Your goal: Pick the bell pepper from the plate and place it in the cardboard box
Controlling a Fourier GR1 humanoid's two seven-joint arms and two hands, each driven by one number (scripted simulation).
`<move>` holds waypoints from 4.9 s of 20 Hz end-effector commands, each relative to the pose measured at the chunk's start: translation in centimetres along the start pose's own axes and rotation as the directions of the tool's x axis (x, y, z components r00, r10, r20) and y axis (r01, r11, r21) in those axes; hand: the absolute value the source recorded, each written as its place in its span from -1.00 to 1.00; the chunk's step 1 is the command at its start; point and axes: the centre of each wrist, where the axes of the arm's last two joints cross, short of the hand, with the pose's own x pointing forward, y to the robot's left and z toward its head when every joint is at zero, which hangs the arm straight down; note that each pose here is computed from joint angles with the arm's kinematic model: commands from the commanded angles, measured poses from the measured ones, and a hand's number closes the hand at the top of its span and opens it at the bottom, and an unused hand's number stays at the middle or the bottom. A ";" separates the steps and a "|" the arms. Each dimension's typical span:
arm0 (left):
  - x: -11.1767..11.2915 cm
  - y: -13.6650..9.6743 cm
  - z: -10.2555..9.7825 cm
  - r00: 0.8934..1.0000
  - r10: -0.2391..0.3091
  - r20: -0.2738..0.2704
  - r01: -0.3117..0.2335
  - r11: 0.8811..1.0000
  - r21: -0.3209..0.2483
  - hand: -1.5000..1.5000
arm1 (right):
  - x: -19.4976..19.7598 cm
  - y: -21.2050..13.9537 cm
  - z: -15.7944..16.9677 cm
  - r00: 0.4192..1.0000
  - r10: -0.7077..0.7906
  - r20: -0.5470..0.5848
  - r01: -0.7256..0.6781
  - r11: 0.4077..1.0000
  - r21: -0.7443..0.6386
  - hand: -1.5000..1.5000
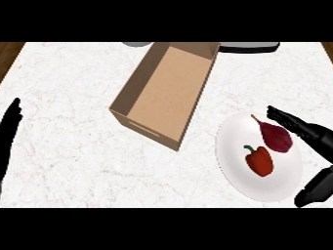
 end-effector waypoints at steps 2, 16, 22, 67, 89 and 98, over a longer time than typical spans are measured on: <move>1.1 -0.1 -1.2 0.999 -0.029 0.026 0.029 1.000 -0.001 0.00 | -2.3 -1.8 2.2 0.991 -0.024 0.133 0.012 0.996 0.088 -1.00; -1.0 -1.0 -2.0 0.998 -0.054 0.014 0.054 0.998 -0.018 0.00 | -1.7 -3.7 -3.4 0.779 0.621 0.082 -0.568 0.645 0.511 -1.00; -0.6 -0.2 -2.7 0.998 -0.065 -0.002 0.065 0.998 0.013 0.00 | -1.9 -4.2 -6.0 0.743 0.665 0.075 -0.557 0.552 0.621 -1.00; -0.1 -0.6 -1.8 0.997 -0.071 -0.008 0.071 0.997 0.009 0.00 | -6.2 6.7 -8.9 0.636 0.764 0.107 -0.634 0.440 0.636 1.00; -1.9 0.2 -2.6 0.998 -0.061 -0.002 0.061 0.998 0.005 0.00 | 0.1 -10.8 -11.4 0.459 0.806 -0.373 -0.864 0.503 0.024 1.00; -0.4 -1.0 -2.2 0.998 -0.059 -0.010 0.059 0.998 0.024 0.00 | 3.9 -10.2 -16.2 0.542 0.835 -0.097 -0.826 0.507 -0.246 1.00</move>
